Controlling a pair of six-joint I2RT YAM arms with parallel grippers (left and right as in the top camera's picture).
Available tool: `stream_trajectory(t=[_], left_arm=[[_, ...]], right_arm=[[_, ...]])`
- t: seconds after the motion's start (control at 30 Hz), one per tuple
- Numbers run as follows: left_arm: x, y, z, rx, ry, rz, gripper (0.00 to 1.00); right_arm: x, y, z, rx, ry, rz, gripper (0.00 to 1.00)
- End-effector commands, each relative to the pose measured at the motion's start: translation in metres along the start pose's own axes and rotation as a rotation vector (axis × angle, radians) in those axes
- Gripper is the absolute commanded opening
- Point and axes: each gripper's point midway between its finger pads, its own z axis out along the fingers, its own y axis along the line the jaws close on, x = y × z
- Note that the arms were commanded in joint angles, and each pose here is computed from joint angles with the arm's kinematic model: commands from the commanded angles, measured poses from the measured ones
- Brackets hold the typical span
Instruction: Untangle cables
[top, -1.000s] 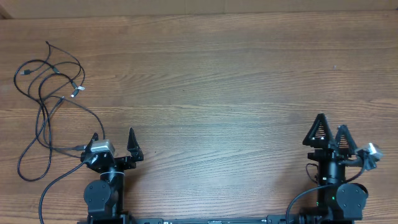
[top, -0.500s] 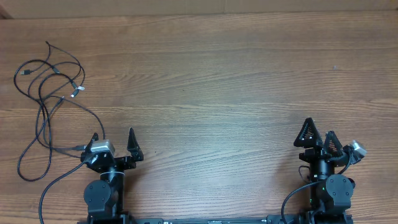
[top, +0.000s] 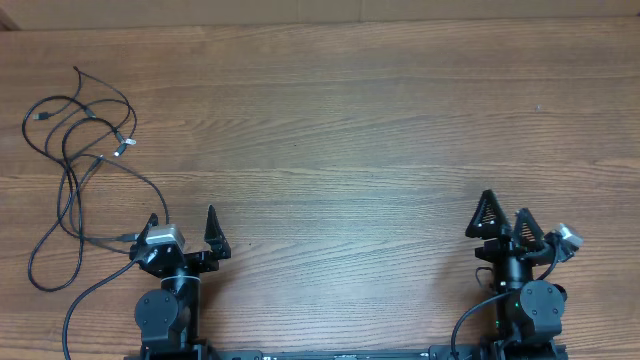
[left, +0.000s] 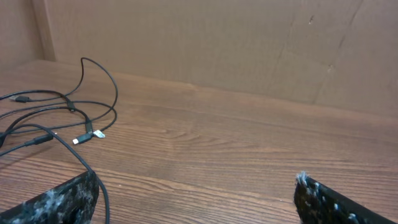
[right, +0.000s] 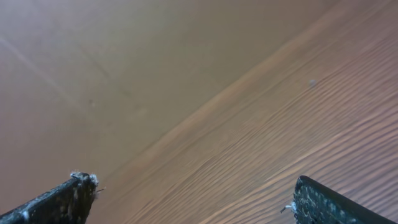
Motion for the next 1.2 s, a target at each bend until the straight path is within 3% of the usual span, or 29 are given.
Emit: stream_trajectory(t=[0.0, 0.9, 1.17], left_arm=[[-0.001, 0.0, 0.0, -0.005, -0.008, 0.027, 1.0], [-0.001, 0.0, 0.0, -0.005, -0.008, 0.027, 0.99], [-0.001, 0.0, 0.0, -0.005, -0.008, 0.027, 0.99]], right_arm=[[0.004, 0.01, -0.001, -0.042, 0.015, -0.002, 1.0], [0.0, 0.006, -0.001, -0.018, -0.009, -0.003, 1.0], [0.01, 0.017, -0.003, -0.077, 0.018, -0.445, 1.0]])
